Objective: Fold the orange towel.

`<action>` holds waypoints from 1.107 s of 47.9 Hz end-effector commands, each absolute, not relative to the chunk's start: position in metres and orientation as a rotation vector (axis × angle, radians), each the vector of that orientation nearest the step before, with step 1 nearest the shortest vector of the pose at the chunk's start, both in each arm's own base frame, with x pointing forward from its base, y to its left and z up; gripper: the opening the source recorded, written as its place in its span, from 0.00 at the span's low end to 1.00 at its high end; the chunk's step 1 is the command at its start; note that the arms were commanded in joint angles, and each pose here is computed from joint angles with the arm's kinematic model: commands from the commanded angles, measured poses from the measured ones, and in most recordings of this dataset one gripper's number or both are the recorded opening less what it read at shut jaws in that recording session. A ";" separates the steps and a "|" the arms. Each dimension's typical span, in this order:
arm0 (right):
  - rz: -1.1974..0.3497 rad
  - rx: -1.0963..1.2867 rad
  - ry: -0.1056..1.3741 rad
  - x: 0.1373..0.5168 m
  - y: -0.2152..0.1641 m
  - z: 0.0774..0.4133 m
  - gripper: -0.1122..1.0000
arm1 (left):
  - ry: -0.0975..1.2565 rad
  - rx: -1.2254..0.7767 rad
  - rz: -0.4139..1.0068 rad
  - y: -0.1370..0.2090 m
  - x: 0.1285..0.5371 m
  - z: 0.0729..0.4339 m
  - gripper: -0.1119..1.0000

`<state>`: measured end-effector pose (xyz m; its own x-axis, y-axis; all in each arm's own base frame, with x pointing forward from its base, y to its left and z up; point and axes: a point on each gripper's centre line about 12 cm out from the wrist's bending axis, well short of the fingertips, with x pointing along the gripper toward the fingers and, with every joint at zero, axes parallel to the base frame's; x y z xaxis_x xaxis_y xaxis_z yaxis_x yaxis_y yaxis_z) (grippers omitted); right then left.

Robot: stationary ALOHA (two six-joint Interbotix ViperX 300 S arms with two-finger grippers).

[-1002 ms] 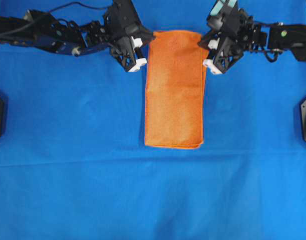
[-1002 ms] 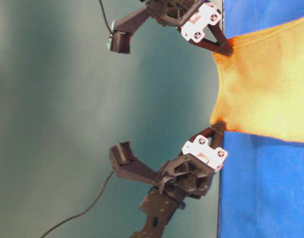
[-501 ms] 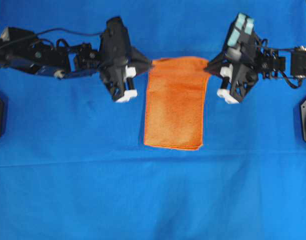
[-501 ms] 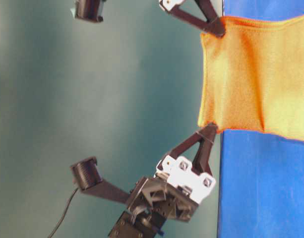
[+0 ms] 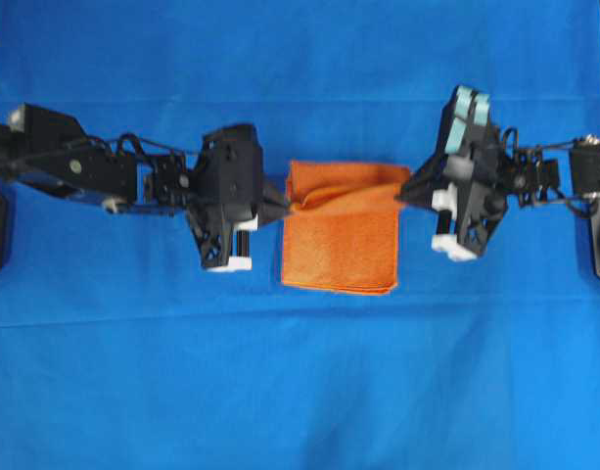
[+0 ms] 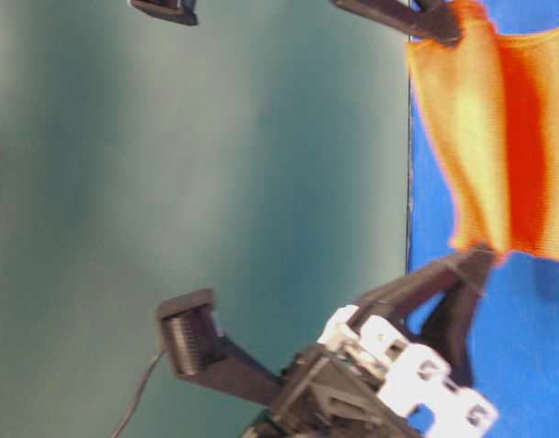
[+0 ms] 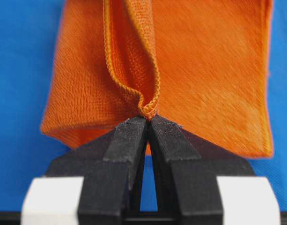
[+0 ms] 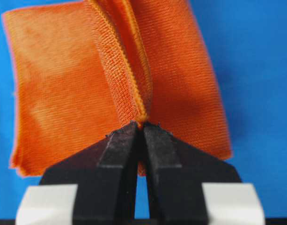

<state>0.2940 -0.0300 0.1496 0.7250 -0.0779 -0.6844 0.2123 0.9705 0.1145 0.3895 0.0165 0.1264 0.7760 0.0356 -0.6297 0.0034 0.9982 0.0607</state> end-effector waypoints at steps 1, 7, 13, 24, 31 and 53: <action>-0.130 0.195 0.734 0.299 -0.021 0.148 0.13 | 0.680 0.068 -0.003 0.009 0.392 0.126 0.11; -0.103 0.220 0.750 0.304 -0.010 0.138 0.13 | 0.699 0.074 -0.021 0.002 0.393 0.118 0.11; -0.083 0.236 0.761 0.307 -0.002 0.129 0.13 | 0.722 0.080 -0.039 -0.006 0.393 0.108 0.11; -0.082 0.252 0.780 0.310 0.002 0.119 0.13 | 0.732 0.080 -0.044 -0.007 0.393 0.102 0.11; -0.076 0.253 0.789 0.311 0.005 0.116 0.13 | 0.732 0.081 -0.045 -0.008 0.393 0.102 0.11; -0.058 0.247 0.781 0.315 0.010 0.118 0.60 | 0.682 0.079 -0.041 -0.008 0.398 0.103 0.17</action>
<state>0.3078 0.0068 0.1089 0.6836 0.0313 -0.7292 0.1576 0.9692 0.1894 0.3927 -0.0067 0.0934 0.7521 -0.0092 -0.6590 0.0626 0.9964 0.0576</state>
